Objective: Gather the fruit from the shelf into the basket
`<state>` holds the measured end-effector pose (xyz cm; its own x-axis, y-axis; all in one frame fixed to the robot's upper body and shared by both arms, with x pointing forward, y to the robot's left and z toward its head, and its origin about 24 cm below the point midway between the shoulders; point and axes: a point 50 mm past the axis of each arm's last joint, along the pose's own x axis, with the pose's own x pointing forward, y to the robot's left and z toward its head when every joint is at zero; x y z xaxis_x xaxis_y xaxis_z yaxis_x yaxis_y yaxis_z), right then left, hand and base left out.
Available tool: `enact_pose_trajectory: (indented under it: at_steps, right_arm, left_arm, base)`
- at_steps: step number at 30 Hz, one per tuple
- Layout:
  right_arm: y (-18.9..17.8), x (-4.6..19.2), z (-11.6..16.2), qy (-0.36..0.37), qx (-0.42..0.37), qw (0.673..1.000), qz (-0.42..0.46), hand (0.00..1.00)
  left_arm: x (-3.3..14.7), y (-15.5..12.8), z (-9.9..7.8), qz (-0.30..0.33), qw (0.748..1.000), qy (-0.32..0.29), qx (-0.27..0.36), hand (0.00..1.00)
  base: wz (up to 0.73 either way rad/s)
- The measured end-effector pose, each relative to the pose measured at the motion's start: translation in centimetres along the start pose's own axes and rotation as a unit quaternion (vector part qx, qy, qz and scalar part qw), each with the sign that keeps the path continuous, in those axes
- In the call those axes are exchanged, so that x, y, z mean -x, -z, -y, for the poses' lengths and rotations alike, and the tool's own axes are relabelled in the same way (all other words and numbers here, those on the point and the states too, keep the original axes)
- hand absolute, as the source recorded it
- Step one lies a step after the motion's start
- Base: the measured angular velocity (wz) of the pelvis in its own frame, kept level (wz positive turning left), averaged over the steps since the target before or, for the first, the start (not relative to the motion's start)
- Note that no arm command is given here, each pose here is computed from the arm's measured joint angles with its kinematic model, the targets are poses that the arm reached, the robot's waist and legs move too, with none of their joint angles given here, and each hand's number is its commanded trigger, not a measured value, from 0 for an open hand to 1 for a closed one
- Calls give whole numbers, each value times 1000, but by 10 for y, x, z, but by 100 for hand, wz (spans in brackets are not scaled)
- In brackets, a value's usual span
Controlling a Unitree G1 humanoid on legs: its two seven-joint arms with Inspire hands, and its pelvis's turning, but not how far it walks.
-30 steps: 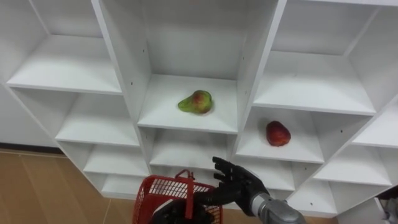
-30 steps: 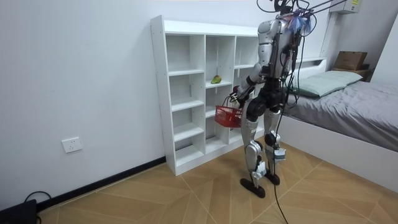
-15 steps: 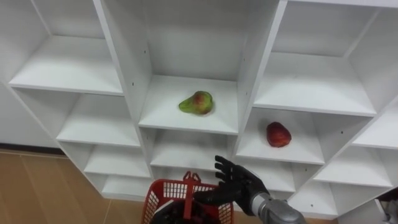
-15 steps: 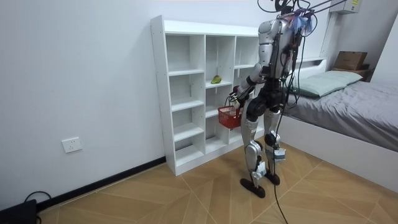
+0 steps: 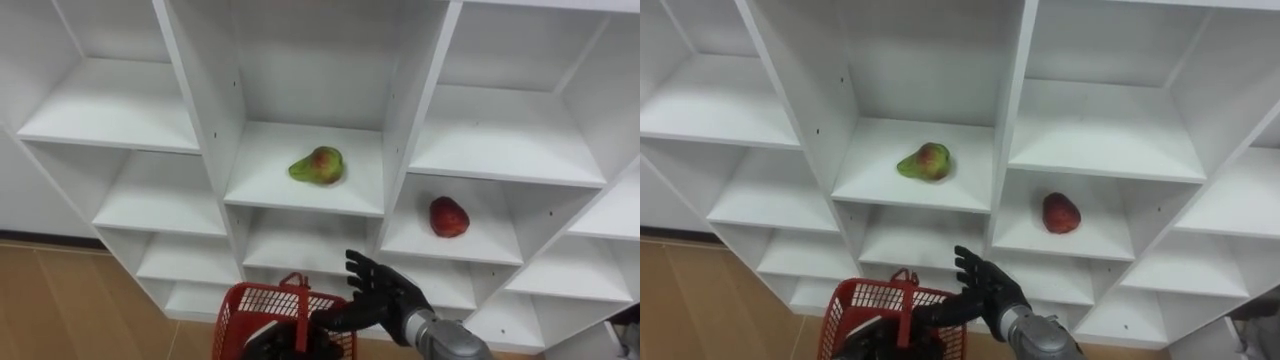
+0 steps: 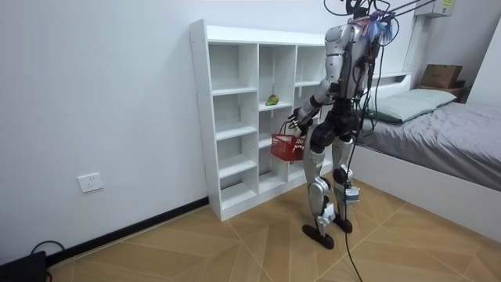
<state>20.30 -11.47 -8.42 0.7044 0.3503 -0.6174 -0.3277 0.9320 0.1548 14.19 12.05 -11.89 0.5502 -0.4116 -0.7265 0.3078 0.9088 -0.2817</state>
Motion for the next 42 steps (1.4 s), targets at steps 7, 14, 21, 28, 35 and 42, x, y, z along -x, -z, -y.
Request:
enact_pose_trajectory:
  at_steps: [7, 14, 21, 28, 35, 42]
  right_arm:
    - [-18, 5, 2, -18, 28, 999, 39, 0]
    - [-33, 7, -3, -27, 54, 996, 70, 0]
    - [-48, 12, -5, -48, 83, 991, 97, 0]
    - [-66, 17, -13, -68, 92, 984, 136, 0]
    - [-78, 20, -21, -87, 103, 977, 163, 0]
    - [-98, 30, -31, -102, 140, 963, 205, 0]
  left_arm:
    - [4, 14, -12, -26, 999, -20, 17, 100]
    - [4, 22, -13, -40, 998, -26, 30, 100]
    - [5, 32, -21, -63, 996, -46, 45, 100]
    - [9, 38, -30, -73, 992, -81, 60, 100]
    - [10, 37, -34, -61, 990, -93, 82, 100]
    - [10, 37, -35, -57, 990, -96, 88, 100]
  base:
    - [0]
    - [0]
    - [-2]
    - [-2]
    - [-1]
    - [-6]
